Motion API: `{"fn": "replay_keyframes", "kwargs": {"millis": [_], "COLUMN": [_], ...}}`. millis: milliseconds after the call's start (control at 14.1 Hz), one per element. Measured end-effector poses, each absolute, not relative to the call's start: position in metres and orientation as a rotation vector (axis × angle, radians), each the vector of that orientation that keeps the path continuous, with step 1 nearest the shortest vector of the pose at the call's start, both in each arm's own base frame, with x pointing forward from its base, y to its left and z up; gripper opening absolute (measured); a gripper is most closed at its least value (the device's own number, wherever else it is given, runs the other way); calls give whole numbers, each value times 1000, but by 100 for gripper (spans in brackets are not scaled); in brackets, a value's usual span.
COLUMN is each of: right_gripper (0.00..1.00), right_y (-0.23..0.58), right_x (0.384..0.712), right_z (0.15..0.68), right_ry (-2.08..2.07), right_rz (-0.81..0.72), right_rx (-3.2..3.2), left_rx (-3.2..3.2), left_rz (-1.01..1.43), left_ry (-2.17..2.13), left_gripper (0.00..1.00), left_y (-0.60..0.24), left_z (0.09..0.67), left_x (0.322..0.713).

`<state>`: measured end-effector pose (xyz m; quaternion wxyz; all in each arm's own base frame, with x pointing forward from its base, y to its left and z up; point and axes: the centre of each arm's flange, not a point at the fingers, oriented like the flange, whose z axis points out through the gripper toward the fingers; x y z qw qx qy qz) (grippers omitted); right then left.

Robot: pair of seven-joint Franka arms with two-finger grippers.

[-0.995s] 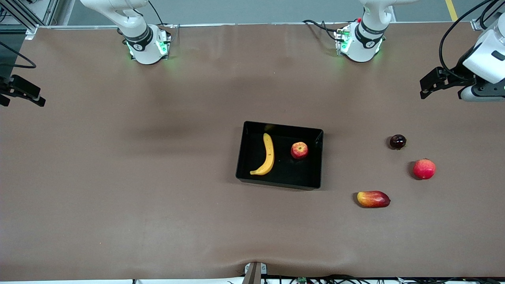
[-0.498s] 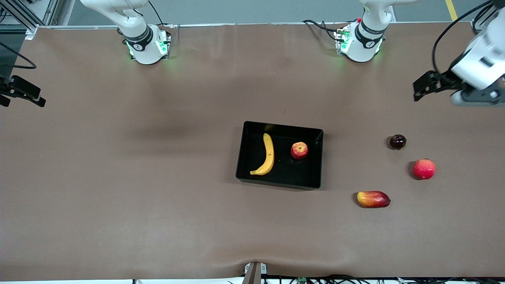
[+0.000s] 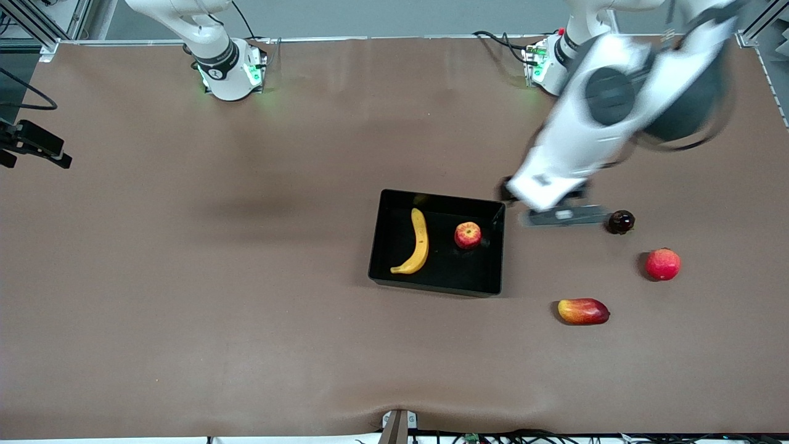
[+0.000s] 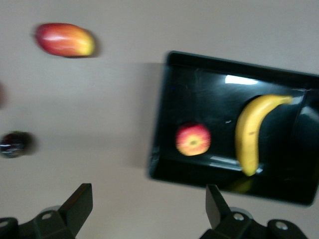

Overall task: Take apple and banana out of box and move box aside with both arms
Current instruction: 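Lower the left gripper and grasp the small red-yellow apple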

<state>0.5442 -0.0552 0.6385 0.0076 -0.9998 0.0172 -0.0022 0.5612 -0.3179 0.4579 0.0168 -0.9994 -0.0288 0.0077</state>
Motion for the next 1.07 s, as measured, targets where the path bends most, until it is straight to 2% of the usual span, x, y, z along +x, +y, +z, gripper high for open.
{"fn": "replay_keyframes", "kwargs": {"millis": [213,640,1066], "right_gripper": [100,100,100], "right_y": [-55,-55,-55], "right_x": [544,545,549], "right_z": [638,637,630], "right_ry": [54,55,55], "right_rz": [-6,-2,17], "right_rx": [-3126,-3126,-3126], "left_rx": [-3051,-2933,-2863], "left_rz": [32,-12,31], "left_ry": [-198,-468,-505], "left_gripper": [100,100,100], "left_y": [-362,-391,-381], "left_z": [390,264,213], "left_x": [555,542,536]}}
